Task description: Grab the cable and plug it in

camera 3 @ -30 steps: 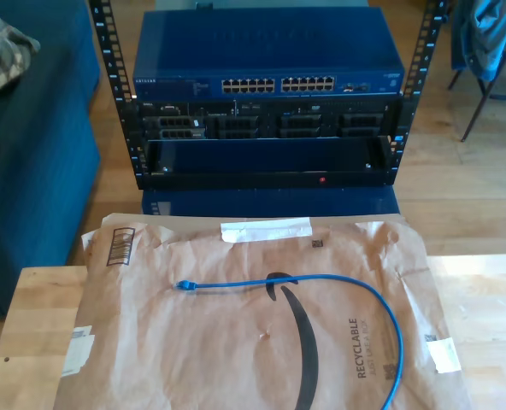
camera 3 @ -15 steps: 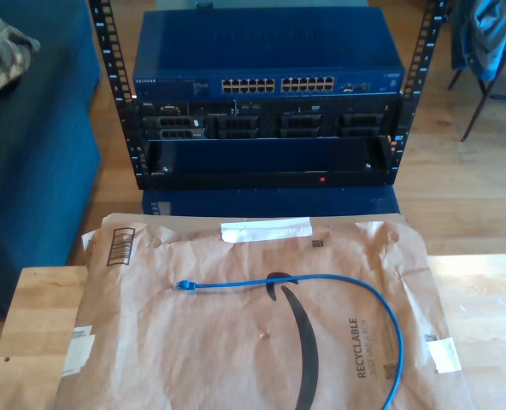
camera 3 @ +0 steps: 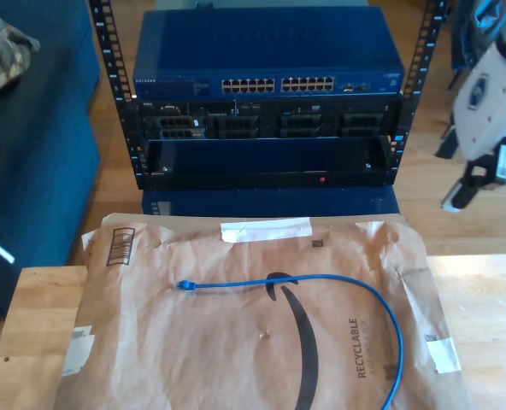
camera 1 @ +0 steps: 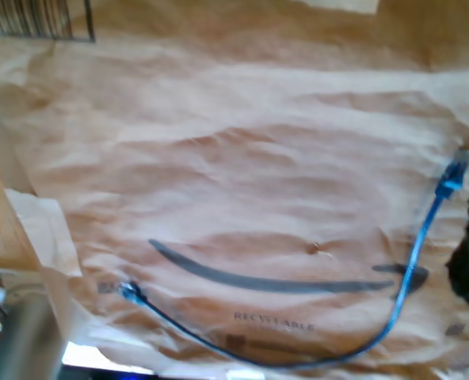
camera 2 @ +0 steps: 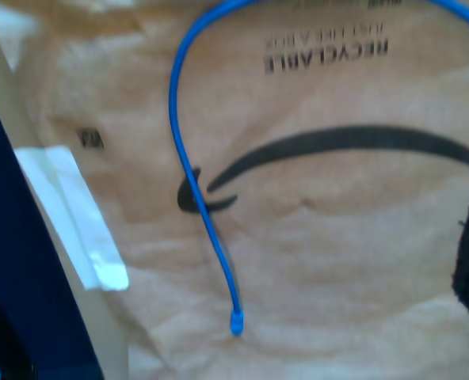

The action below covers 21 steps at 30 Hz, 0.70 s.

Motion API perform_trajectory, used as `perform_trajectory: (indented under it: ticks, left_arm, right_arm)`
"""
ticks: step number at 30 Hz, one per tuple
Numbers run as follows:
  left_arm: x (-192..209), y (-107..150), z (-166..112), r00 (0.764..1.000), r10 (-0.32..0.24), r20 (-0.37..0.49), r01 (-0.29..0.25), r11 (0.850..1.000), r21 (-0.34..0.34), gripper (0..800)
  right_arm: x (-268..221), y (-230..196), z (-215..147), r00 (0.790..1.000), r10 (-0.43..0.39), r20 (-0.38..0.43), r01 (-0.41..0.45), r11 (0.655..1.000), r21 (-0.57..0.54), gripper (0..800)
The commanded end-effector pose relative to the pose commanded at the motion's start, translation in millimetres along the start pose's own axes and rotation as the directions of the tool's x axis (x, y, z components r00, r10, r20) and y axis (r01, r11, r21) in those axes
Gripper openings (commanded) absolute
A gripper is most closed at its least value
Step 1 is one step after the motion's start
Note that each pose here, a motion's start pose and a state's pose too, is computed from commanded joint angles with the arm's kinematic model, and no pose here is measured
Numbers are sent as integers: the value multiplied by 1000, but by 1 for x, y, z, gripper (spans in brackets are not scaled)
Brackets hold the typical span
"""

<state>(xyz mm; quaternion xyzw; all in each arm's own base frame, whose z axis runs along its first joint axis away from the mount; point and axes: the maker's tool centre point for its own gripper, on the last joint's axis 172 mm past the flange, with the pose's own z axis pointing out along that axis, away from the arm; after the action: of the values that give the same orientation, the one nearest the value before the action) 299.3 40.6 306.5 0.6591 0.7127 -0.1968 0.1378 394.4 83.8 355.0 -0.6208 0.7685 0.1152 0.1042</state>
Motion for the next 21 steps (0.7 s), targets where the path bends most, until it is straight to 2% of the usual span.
perform_trajectory:
  ticks: [3,11,14,18,21]
  left_arm:
    - [-18,5,7,998,15,56,-15,1000,2,799]
    - [-15,12,16,997,-13,79,11,1000,21,799]
    - [-13,13,20,996,-40,82,38,999,31,800]
    - [-23,14,25,995,-28,92,24,999,47,799]
    - [-25,14,27,995,-32,91,27,998,52,799]
  right_arm:
    - [-14,-14,11,1000,-12,23,12,1000,19,797]
    - [-79,-25,61,990,-144,17,143,990,11,796]
    - [-97,-22,76,992,-125,16,125,992,2,796]
    - [-126,-10,94,984,-179,14,179,984,12,796]
    - [-131,-5,113,985,-169,13,169,985,16,796]
